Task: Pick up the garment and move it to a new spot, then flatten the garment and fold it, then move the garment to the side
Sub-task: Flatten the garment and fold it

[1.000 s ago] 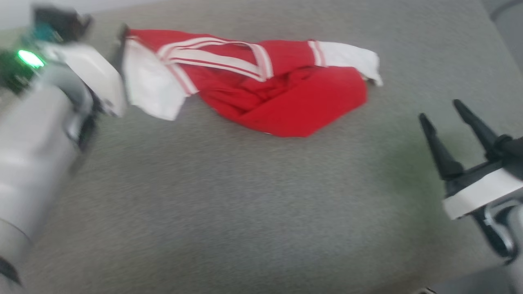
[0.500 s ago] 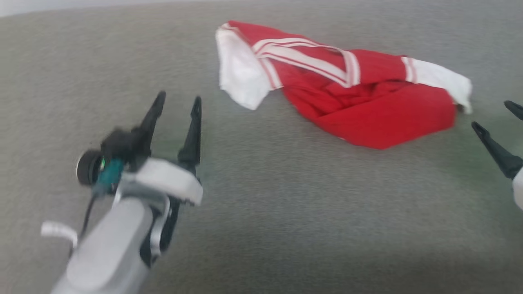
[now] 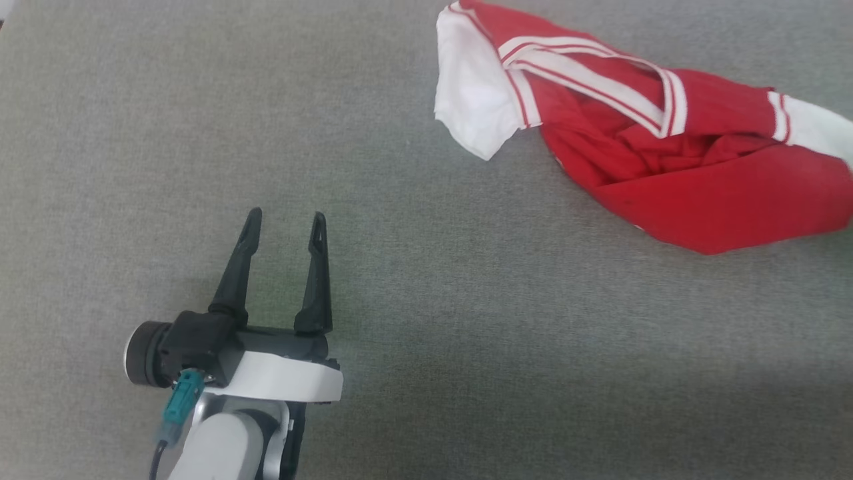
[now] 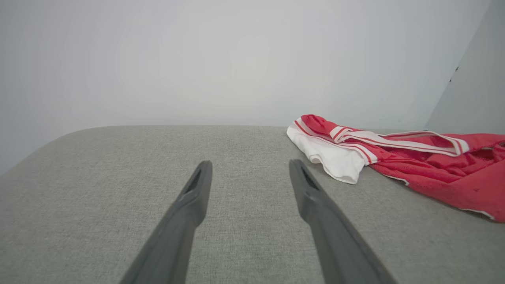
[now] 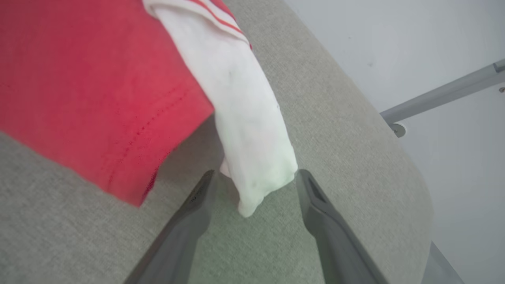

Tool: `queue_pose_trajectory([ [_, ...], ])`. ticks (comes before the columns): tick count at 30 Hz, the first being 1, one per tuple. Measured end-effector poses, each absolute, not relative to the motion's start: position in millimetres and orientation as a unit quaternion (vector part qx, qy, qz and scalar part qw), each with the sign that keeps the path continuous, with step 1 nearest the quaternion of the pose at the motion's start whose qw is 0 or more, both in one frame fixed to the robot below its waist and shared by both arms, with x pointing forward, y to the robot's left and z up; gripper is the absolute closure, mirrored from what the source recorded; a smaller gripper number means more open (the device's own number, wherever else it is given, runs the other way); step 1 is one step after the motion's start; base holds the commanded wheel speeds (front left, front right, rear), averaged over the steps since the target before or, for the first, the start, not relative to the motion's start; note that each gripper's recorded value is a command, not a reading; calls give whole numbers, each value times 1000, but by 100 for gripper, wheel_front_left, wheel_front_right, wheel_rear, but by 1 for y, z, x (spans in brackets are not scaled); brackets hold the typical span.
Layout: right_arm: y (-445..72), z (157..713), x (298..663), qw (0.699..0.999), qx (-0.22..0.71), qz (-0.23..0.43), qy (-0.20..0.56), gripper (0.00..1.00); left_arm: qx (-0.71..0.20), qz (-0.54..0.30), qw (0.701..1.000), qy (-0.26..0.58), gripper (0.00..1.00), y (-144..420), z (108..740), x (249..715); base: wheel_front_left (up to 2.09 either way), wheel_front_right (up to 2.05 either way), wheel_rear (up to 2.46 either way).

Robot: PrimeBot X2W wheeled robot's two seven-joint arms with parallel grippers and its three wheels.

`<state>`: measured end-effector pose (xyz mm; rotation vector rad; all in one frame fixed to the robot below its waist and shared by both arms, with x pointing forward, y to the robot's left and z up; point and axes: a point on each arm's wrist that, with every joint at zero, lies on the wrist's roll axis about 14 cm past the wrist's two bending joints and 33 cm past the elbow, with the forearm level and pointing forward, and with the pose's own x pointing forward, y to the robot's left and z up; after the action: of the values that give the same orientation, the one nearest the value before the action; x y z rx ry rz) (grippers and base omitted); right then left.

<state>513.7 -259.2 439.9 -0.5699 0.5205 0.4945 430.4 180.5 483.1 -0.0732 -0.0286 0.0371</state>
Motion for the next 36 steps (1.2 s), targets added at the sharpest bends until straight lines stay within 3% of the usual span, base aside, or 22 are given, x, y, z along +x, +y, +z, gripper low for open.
queue_pose_trajectory([
  [9, -238, 420, 533, 882, -285, 274, 257, 0, -42, 22, 999, -9, 0, 183, 472, 435, 0, 0, 0],
  [11, -238, 421, 536, 882, -287, 275, 254, 52, -45, 18, 999, -8, 0, 181, 471, 436, 0, 0, 0],
  [12, -238, 423, 539, 884, -287, 273, 249, 59, -46, 16, 999, -7, 0, 179, 470, 436, 0, 0, 0],
  [14, -239, 427, 544, 887, -284, 271, 242, 91, -47, 12, 999, -5, 0, 176, 468, 437, 0, 0, 0],
  [15, -238, 427, 545, 887, -284, 271, 241, 100, -45, 11, 999, -4, 0, 177, 467, 438, 0, 0, 0],
  [23, -246, 443, 558, 902, -259, 256, 232, 100, -51, 1, 999, 5, 0, 171, 457, 442, 0, 0, 0],
  [29, -268, 465, 597, 937, -210, 188, 208, 100, -54, -7, 998, 11, 0, 168, 450, 447, 0, 0, 0],
  [36, -274, 440, 636, 960, -91, 108, 242, 100, -62, -11, 998, 18, 0, 167, 444, 452, 0, 0, 0],
])
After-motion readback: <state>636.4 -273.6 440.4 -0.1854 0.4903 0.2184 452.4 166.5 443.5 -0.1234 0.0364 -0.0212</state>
